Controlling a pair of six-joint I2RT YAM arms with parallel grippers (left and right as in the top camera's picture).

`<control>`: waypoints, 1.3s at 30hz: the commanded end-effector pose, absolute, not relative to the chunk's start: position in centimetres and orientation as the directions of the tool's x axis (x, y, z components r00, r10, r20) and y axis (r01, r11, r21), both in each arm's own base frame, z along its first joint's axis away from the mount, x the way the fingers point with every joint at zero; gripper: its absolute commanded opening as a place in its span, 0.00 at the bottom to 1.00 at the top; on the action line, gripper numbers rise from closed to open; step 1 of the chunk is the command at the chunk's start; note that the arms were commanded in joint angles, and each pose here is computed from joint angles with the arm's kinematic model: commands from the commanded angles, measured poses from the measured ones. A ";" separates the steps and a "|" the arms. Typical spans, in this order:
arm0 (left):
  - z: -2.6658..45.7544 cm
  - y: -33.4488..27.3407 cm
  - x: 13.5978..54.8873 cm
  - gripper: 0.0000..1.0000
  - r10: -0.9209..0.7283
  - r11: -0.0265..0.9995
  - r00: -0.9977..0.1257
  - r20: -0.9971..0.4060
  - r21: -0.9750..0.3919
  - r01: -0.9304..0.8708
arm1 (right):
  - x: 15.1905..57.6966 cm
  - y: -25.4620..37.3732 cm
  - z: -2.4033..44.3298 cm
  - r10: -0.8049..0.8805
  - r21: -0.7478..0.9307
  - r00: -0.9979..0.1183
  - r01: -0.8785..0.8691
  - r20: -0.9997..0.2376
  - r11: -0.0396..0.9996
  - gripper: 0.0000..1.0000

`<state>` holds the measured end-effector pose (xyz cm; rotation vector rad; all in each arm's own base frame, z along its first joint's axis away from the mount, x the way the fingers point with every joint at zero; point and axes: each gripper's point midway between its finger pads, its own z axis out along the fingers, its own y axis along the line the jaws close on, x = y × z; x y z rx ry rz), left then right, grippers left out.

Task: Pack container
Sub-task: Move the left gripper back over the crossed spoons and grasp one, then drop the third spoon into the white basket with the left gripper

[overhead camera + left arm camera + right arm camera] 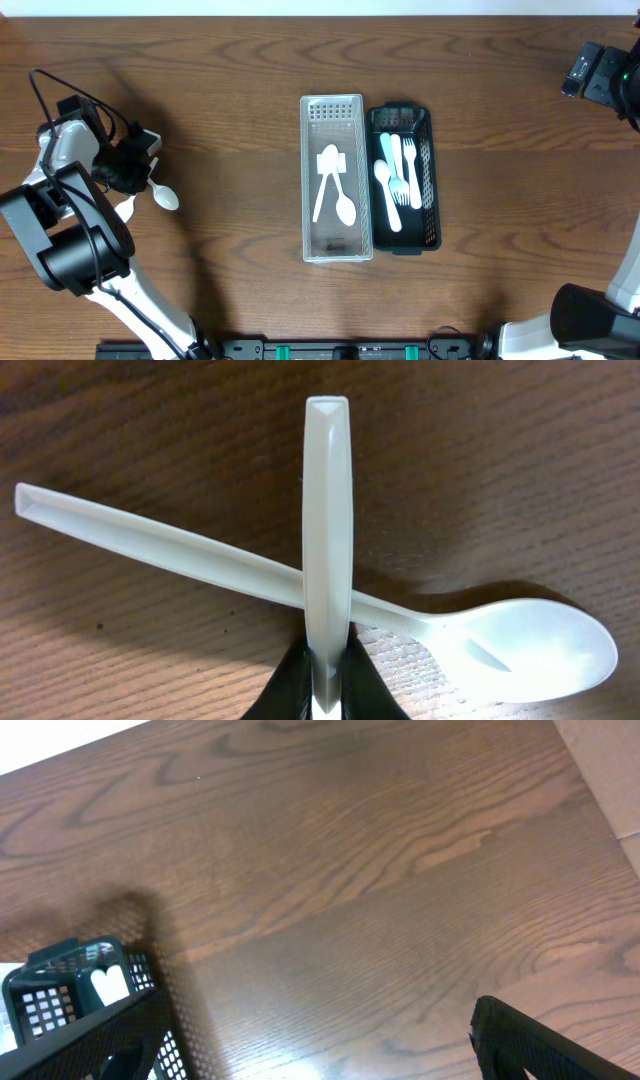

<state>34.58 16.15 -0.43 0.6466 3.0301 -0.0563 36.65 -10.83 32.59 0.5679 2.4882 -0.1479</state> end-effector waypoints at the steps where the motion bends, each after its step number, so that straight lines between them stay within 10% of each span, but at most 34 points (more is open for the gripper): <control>1: -1.6 15.0 33.9 0.06 0.393 0.914 -0.918 -0.049 -0.089 0.396 | 36.6 -11.1 32.5 0.379 0.020 -0.738 0.445 -0.558 0.896 0.99; 16: 7.9 12.7 36.5 0.06 0.058 0.998 -0.983 -0.176 -0.022 0.063 | 36.6 -11.1 32.5 0.378 0.020 -0.736 0.444 -0.561 0.896 0.99; 27: 21.1 -3.3 37.2 0.06 -0.137 0.984 -0.877 -0.461 -0.167 -0.066 | 36.7 -11.1 32.5 0.378 0.021 -0.736 0.444 -0.562 0.896 0.99; 39: 19.7 -18.5 34.0 0.06 -0.044 0.956 -0.921 -0.386 -0.284 0.073 | 36.4 -11.1 32.4 0.380 0.018 -0.743 0.444 -0.552 0.896 0.99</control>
